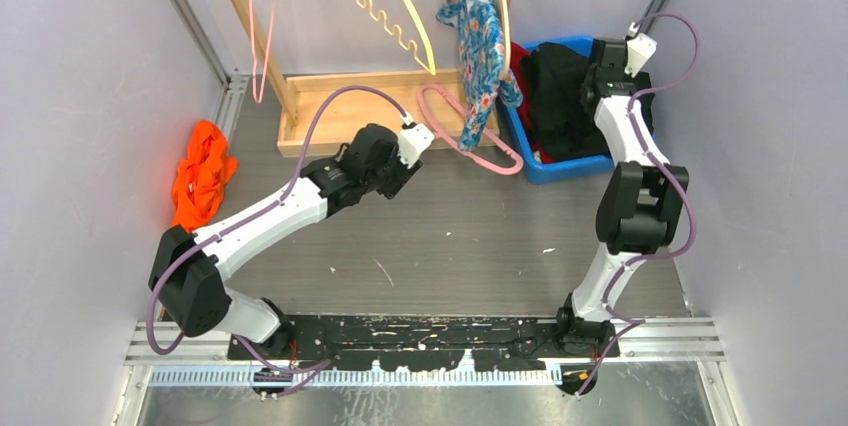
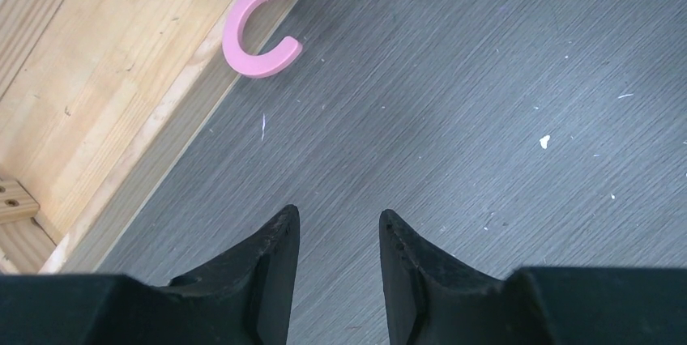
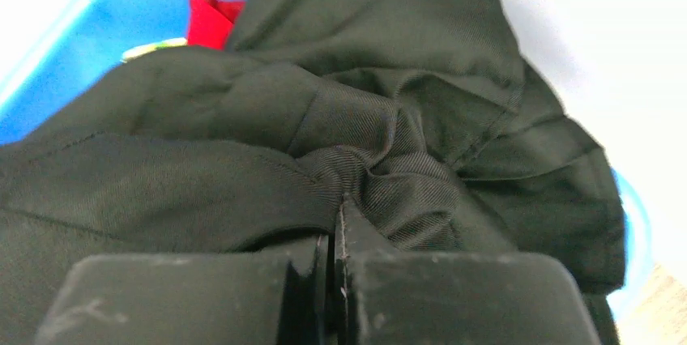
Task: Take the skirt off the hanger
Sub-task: Place the skirt in the bin.
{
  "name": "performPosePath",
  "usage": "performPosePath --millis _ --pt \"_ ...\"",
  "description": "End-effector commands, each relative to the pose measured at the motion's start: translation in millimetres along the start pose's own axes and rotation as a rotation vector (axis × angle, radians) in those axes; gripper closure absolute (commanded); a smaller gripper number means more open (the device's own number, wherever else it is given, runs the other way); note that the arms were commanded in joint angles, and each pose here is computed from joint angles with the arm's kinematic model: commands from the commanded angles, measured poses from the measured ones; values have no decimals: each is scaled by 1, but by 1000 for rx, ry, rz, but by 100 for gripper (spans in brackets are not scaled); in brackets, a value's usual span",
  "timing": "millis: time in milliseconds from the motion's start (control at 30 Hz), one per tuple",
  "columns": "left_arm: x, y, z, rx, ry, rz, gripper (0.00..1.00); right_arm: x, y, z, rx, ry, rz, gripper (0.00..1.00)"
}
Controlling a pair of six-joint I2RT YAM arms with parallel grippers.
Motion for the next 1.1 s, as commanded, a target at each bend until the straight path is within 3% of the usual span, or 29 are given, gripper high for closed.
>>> performPosePath --millis 0,167,367,433,533,733,867,1067 --pt "-17 4 10 -21 35 -47 59 31 -11 -5 35 -88 175 99" --pt "-20 -1 11 -17 34 -46 59 81 1 -12 24 -133 359 99" --pt "-21 1 11 -15 33 -53 58 103 35 -20 -16 -135 477 99" --pt "-20 3 11 -16 35 -55 58 92 46 -22 -33 -116 426 98" --pt "-21 6 10 -13 35 -66 57 58 61 -18 -59 -72 326 75" --pt "-21 14 11 -17 30 -82 56 -25 98 6 -190 -23 123 47" --pt "-17 18 11 -26 26 -84 56 -50 122 13 -236 27 31 39" --pt "-15 26 13 -38 28 -85 55 -67 173 35 -344 195 -90 38"
Point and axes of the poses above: each gripper's point midway between its finger pads, its own y axis back along the fingers, its own z axis along the line the jaws close on, x = y × z, the point moved 2 cm from there along y, back along the fingers, and after that the axes turned 15 degrees about -y, right-handed, at the moved point
